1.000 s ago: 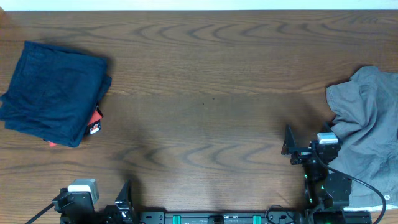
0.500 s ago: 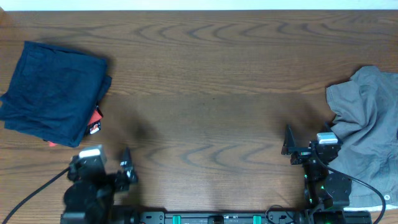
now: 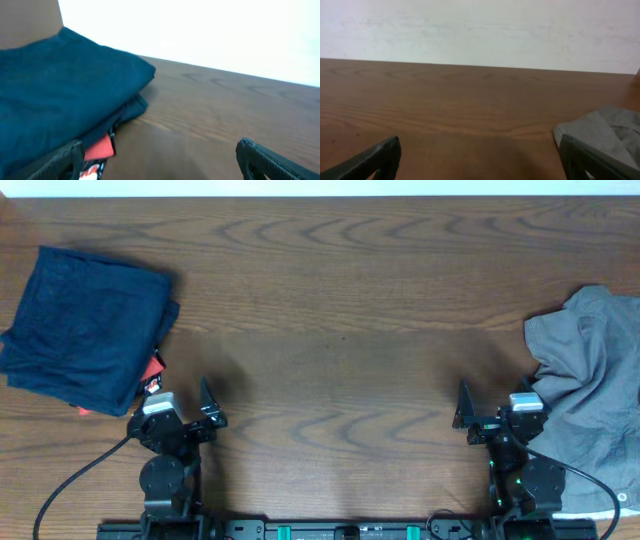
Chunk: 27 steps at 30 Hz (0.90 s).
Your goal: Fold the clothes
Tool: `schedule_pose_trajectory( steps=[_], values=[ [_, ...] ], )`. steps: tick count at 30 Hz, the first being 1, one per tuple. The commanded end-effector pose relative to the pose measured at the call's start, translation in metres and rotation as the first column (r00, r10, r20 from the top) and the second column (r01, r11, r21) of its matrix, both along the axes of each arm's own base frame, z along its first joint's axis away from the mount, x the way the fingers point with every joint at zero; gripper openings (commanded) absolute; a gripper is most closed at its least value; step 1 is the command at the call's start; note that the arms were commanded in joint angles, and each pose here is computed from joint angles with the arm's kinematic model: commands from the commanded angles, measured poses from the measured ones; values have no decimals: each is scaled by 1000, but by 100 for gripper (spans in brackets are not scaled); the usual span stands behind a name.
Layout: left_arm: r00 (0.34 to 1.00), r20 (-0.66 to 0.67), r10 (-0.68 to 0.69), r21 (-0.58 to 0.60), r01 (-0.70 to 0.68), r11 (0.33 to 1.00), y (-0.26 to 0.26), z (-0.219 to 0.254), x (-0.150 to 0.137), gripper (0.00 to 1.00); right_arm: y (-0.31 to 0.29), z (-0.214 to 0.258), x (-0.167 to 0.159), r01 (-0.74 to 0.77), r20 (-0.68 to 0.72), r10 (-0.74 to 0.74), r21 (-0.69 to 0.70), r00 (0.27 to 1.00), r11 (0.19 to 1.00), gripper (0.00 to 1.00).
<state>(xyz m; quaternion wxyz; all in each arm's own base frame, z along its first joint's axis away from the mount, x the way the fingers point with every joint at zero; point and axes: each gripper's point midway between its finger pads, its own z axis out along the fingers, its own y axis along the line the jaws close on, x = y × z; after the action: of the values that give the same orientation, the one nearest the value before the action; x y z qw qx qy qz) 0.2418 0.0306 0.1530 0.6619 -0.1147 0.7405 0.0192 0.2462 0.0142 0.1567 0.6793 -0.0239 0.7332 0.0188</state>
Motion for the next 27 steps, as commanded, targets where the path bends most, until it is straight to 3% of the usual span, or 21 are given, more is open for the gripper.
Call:
schedule_pose_trajectory(
  steps=[1,27],
  values=[
    [1000,-18,25,12,-25,1000,5,-13,-1,98,4,-1,0,-21,-2,21,-10,1000,1000,99],
    [1000,-19,21,11,-21,1000,4,-13,-1,98,4,-1,0,-21,-2,21,-10,1000,1000,99]
  ],
)
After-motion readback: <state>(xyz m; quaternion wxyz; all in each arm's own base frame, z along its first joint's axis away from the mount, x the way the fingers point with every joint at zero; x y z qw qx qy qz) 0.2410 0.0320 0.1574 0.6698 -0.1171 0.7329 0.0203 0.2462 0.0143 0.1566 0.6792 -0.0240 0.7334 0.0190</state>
